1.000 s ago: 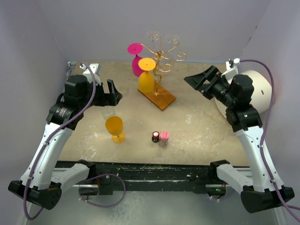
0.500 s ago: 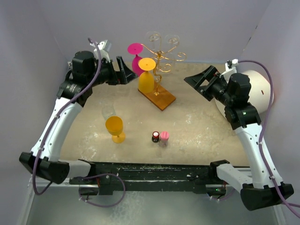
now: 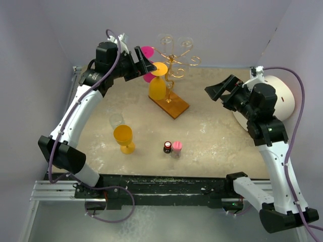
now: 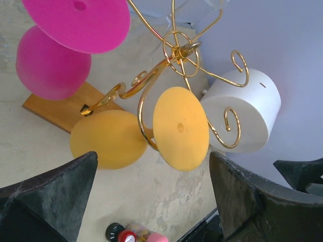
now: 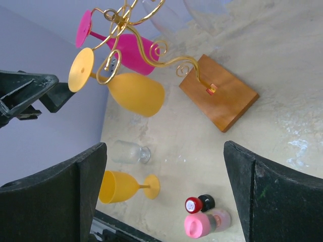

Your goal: Take the wine glass off the wine glass rack

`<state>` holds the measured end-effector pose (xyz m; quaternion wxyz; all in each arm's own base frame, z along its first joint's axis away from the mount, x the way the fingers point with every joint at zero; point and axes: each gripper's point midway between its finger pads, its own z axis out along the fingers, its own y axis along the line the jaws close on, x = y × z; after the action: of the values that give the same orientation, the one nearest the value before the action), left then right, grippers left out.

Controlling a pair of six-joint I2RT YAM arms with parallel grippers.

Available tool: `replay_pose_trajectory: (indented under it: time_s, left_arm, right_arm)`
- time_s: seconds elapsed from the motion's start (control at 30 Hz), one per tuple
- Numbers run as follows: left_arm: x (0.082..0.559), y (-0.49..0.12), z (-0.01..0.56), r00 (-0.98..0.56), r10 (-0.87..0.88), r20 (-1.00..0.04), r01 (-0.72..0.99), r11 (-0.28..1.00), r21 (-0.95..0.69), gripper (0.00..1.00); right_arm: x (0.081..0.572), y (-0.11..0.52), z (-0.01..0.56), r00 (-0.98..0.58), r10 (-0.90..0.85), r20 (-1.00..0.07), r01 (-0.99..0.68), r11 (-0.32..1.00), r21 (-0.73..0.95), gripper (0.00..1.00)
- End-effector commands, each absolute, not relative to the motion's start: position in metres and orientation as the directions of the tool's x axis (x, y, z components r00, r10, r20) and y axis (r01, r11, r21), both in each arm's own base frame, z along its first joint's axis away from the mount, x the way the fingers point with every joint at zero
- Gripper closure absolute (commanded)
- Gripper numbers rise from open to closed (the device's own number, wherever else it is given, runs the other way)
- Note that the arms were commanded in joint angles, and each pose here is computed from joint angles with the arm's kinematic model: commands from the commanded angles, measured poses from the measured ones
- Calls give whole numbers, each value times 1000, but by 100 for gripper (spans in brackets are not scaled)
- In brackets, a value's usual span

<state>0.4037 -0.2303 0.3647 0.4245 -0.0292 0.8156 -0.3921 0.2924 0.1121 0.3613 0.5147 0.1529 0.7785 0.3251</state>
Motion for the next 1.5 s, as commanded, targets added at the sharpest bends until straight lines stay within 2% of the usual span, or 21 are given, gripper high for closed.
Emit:
replay_pose_trajectory:
  time_s: [0.0, 0.13, 0.23, 0.33, 0.4, 0.47, 0.57, 0.77, 0.93, 1.03, 1.13, 1.3, 1.47]
  left_arm:
    - [408, -239, 393, -572, -435, -695, 279, 694, -664, 8]
    - [414, -241, 388, -548, -430, -717, 244, 738, -629, 13]
    - [419, -236, 385, -525, -430, -735, 218, 767, -604, 20]
    - [420, -229, 384, -515, -418, -749, 193, 794, -576, 23]
    - [420, -227, 387, -499, -399, -769, 207, 807, -554, 24]
    - [418, -226, 394, -487, -384, -784, 228, 811, -539, 32]
    - [414, -229, 408, -468, -375, -800, 273, 800, -535, 37]
    - [414, -242, 412, -491, -357, -795, 329, 768, -549, 50]
    - [418, -248, 408, -508, -362, -782, 329, 757, -565, 51]
    - [419, -247, 409, -507, -367, -780, 323, 759, -566, 46]
    - [421, -249, 408, -509, -361, -782, 327, 759, -563, 46]
    - [423, -253, 406, -518, -358, -777, 333, 752, -568, 51]
    - [424, -250, 406, -510, -358, -782, 325, 762, -560, 52]
  right_arm:
    - [287, 99, 377, -349, 543, -764, -112, 785, 609, 0]
    - [285, 95, 380, -335, 530, -779, -108, 800, 590, 0]
    - [283, 92, 383, -326, 523, -788, -105, 808, 580, 0]
    - [281, 90, 383, -317, 520, -793, -99, 814, 573, 0]
    - [280, 88, 383, -312, 520, -795, -95, 816, 571, 0]
    - [279, 88, 382, -310, 519, -797, -94, 817, 569, 0]
    - [279, 88, 381, -314, 518, -796, -91, 818, 568, 0]
    - [278, 88, 381, -315, 520, -794, -93, 816, 571, 0]
    - [275, 87, 384, -306, 523, -796, -95, 815, 572, 0]
    - [273, 85, 386, -295, 522, -800, -91, 818, 568, 0]
    - [271, 83, 386, -292, 520, -803, -86, 822, 564, 0]
    - [270, 82, 386, -292, 519, -804, -85, 823, 562, 0]
    - [270, 83, 387, -292, 522, -801, -85, 820, 566, 0]
